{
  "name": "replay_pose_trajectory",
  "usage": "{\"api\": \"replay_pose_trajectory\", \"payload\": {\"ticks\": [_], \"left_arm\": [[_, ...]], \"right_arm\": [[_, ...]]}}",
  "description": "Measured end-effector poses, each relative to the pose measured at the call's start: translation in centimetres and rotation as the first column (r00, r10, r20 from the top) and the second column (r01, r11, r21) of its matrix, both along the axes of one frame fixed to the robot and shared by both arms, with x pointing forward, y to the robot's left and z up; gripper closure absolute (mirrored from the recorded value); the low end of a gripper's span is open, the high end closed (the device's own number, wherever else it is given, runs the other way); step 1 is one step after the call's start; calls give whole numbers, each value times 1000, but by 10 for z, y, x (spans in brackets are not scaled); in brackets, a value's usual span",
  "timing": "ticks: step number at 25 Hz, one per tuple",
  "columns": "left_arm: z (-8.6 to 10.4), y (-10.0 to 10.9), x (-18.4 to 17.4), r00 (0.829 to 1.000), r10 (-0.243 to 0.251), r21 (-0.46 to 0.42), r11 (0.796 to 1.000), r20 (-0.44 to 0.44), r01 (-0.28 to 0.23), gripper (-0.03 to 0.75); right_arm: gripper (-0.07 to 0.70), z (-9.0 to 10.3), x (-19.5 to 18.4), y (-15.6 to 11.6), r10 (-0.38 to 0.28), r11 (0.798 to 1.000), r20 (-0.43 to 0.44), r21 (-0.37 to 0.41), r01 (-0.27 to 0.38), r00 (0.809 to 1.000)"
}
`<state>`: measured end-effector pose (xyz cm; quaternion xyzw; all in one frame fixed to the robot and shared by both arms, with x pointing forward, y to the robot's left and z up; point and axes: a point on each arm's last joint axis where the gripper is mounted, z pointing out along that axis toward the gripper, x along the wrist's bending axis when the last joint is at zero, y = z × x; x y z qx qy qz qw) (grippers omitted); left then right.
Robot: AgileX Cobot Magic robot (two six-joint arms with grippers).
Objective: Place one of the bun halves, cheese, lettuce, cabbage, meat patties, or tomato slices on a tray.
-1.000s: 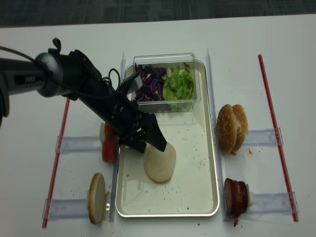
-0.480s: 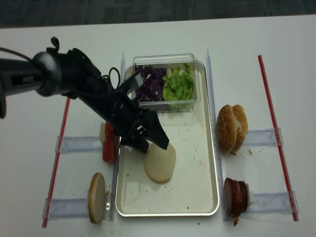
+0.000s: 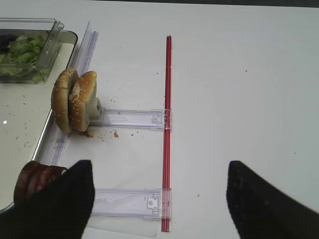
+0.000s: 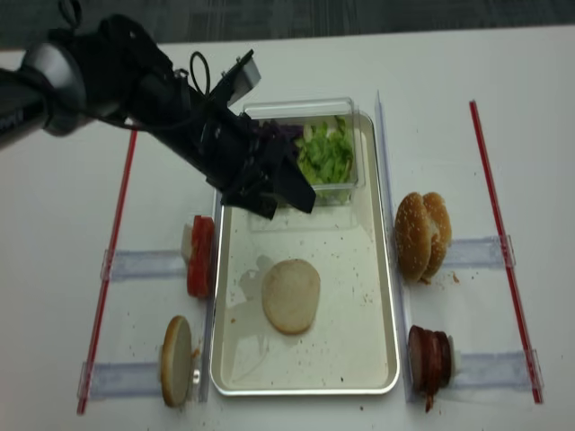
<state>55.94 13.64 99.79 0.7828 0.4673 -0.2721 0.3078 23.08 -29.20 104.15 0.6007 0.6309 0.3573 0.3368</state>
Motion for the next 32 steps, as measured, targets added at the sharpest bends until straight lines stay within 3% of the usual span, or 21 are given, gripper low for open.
{"api": "replay_pose_trajectory", "payload": {"ticks": [7, 13, 18, 22, 28, 32], "left_arm": [[29, -1, 10, 994, -12, -2, 1000, 105, 13, 98], [29, -1, 10, 993, -24, 9, 1000, 112, 23, 98], [24, 6, 10, 991, -53, 82, 996, 119, 44, 98], [20, 24, 15, 996, -8, 165, 986, 94, -7, 98], [13, 62, 24, 993, 97, 304, 946, 64, -112, 98], [8, 85, 27, 987, 150, 415, 896, 58, -161, 98]], "right_arm": [[61, 0, 0, 0, -2, 1000, 0, 3, 2, 1000], [61, 0, 0, 0, -2, 1000, 0, 3, 2, 1000], [61, 0, 0, 0, -2, 1000, 0, 3, 2, 1000], [61, 0, 0, 0, -2, 1000, 0, 3, 2, 1000], [61, 0, 0, 0, -1, 1000, 0, 2, 1, 1000], [61, 0, 0, 0, -1, 1000, 0, 2, 1, 1000]]}}
